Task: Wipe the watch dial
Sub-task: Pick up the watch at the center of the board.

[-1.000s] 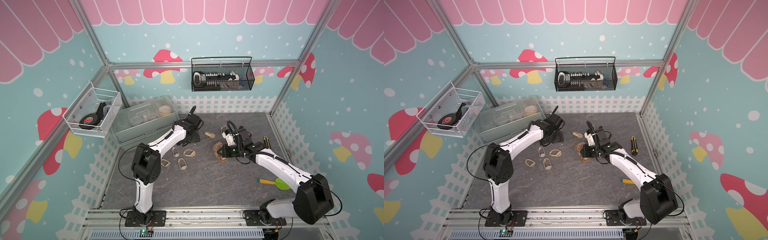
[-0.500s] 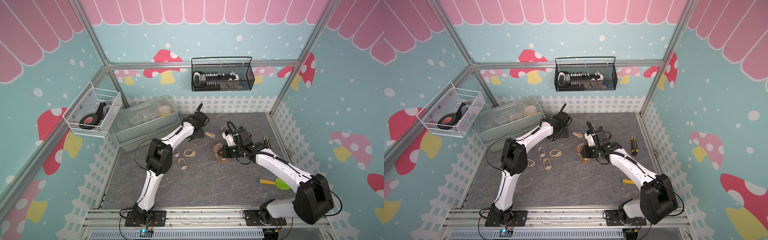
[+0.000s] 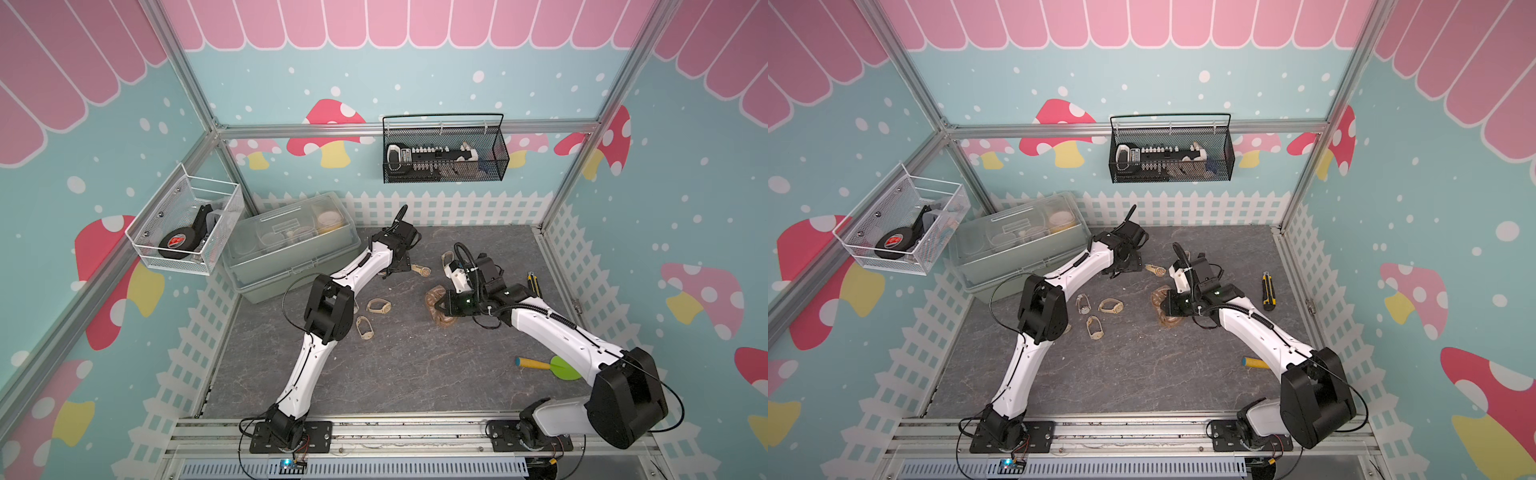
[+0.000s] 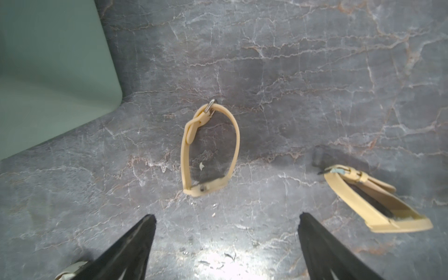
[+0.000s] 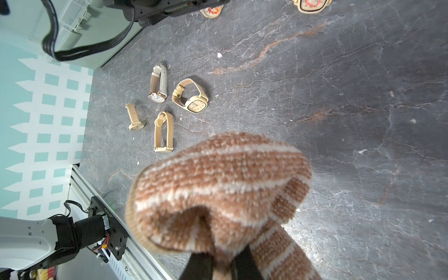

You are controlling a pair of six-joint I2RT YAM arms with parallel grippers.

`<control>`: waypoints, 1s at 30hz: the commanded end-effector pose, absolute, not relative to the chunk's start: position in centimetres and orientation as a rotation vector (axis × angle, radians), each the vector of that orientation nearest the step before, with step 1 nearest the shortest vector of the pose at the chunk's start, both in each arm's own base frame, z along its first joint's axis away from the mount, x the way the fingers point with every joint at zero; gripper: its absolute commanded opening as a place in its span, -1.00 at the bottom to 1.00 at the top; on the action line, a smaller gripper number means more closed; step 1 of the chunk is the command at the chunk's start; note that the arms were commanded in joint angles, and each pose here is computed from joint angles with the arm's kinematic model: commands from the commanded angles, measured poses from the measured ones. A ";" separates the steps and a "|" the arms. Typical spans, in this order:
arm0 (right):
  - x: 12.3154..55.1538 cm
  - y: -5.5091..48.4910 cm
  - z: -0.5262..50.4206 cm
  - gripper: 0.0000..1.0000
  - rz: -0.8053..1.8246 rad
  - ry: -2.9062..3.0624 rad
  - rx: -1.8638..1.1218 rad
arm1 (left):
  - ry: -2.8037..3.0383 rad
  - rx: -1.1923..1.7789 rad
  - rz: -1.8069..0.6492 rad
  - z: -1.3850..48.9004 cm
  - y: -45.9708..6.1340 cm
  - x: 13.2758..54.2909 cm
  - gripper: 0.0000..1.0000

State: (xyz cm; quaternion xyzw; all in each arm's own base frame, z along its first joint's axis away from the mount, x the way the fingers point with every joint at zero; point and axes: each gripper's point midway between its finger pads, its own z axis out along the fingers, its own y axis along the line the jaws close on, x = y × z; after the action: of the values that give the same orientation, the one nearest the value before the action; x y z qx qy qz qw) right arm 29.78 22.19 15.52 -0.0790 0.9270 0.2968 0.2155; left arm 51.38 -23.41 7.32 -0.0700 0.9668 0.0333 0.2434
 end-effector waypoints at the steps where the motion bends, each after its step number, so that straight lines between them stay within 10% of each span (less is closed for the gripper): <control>1: 28.8 22.0 15.5 -1.00 0.840 2.581 -0.207 | 2.657 -0.251 0.057 6.5 -23.2 52.1 0.79; 30: 27.8 19.7 15.5 -1.00 0.810 2.580 -0.153 | 2.687 -0.377 0.011 2.6 -21.4 54.7 0.45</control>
State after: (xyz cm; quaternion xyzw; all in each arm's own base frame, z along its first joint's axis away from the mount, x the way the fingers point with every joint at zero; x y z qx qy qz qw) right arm 28.19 20.25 15.49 -0.0605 0.9297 0.2929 0.2150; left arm 54.39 -21.70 3.06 -0.1252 0.9683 0.0051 0.2163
